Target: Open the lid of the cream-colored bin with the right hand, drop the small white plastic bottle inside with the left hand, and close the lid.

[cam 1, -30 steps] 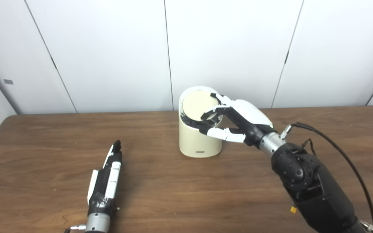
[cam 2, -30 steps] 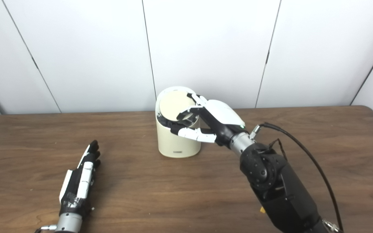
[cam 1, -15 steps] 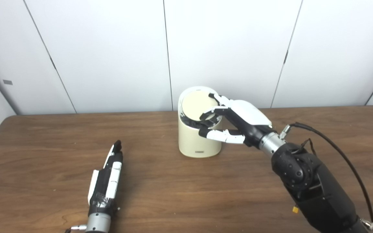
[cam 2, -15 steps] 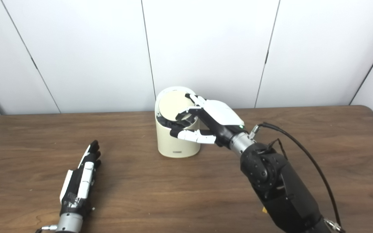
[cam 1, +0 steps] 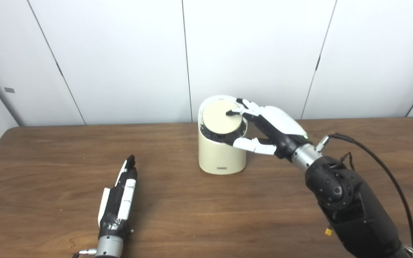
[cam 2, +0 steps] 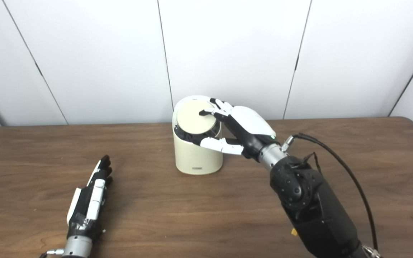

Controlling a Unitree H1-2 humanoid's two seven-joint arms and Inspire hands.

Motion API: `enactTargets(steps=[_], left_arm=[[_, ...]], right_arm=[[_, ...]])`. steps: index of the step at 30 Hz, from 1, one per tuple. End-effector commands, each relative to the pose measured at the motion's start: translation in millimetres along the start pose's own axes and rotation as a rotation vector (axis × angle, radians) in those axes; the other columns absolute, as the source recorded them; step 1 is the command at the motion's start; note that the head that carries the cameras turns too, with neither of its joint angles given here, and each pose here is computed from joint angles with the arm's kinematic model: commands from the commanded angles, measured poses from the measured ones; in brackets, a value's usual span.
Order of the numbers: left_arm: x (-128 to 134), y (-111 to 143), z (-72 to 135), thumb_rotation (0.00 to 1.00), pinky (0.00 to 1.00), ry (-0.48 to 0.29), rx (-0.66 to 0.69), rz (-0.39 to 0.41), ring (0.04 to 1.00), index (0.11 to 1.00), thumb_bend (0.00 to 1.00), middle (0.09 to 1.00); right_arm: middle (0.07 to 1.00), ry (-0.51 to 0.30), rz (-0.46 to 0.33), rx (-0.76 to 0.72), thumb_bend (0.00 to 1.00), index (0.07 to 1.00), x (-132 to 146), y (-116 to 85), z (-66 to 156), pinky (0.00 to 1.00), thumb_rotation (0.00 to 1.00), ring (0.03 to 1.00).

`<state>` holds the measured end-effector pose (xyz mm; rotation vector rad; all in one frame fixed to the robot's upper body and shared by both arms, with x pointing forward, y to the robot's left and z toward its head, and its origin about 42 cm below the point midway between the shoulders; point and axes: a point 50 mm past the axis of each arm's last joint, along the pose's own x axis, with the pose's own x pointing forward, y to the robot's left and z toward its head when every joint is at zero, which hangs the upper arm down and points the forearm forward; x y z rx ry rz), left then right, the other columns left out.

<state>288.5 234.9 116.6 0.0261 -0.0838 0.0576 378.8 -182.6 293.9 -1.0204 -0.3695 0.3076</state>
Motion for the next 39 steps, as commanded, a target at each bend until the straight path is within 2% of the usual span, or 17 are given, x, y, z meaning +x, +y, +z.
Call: enactTargets(steps=[1, 4, 8, 15, 19, 21, 25, 28, 31, 35, 39], left_arm=[[-8, -3, -10, 0.91, 1.00, 0.036, -0.005, -0.002, 1.000, 1.000, 0.62, 1.000], [-8, -3, -11, 0.90, 1.00, 0.041, -0.007, -0.001, 1.000, 1.000, 0.62, 1.000], [-8, -2, -11, 0.91, 1.00, 0.037, -0.010, -0.004, 1.000, 1.000, 0.61, 1.000], [-6, 2, -10, 0.92, 1.00, 0.025, -0.016, 0.009, 1.000, 1.000, 0.62, 1.000], [-5, 5, -9, 0.94, 1.00, 0.015, -0.024, -0.002, 1.000, 1.000, 0.59, 1.000], [-5, 7, -8, 0.94, 1.00, 0.012, -0.032, -0.007, 1.000, 1.000, 0.58, 1.000], [-6, 11, -5, 0.98, 1.00, 0.002, -0.050, -0.014, 1.000, 1.000, 0.54, 1.000], [-8, 11, -2, 0.96, 1.00, 0.001, -0.048, -0.021, 1.000, 1.000, 0.53, 1.000], [-13, 12, 1, 0.93, 1.00, -0.002, -0.025, -0.035, 1.000, 1.000, 0.55, 1.000], [-21, 12, 5, 0.97, 1.00, -0.003, -0.023, -0.040, 1.000, 1.000, 0.55, 1.000], [-30, 14, 7, 1.00, 1.00, -0.008, -0.026, -0.043, 1.000, 1.000, 0.54, 1.000]], right_arm=[[1.000, -0.044, -0.086, 0.005, 0.57, 0.927, -2, -21, 11, 1.00, 0.99, 1.000], [1.000, -0.030, -0.118, 0.025, 0.58, 0.948, -10, -24, 8, 1.00, 0.99, 1.000], [1.000, 0.001, -0.140, 0.053, 0.54, 0.951, -22, -25, -2, 1.00, 0.99, 1.000], [1.000, 0.133, -0.155, 0.177, 0.57, 0.984, -62, -13, -37, 0.99, 1.00, 1.000], [1.000, 0.190, -0.166, 0.289, 0.57, 0.993, -89, -1, -59, 1.00, 1.00, 1.000], [1.000, 0.187, -0.190, 0.411, 0.56, 0.989, -98, 6, -68, 1.00, 1.00, 1.000], [1.000, 0.197, -0.235, 0.653, 0.62, 0.992, -112, 23, -82, 1.00, 1.00, 1.000], [1.000, 0.220, -0.271, 0.723, 0.67, 0.990, -121, 36, -89, 1.00, 1.00, 1.000], [1.000, 0.244, -0.299, 0.779, 0.63, 0.995, -130, 50, -93, 1.00, 1.00, 1.000], [1.000, 0.288, -0.321, 0.843, 0.60, 1.000, -142, 65, -93, 1.00, 1.00, 1.000], [1.000, 0.274, -0.344, 0.886, 0.60, 1.000, -146, 73, -91, 1.00, 1.00, 1.000]])
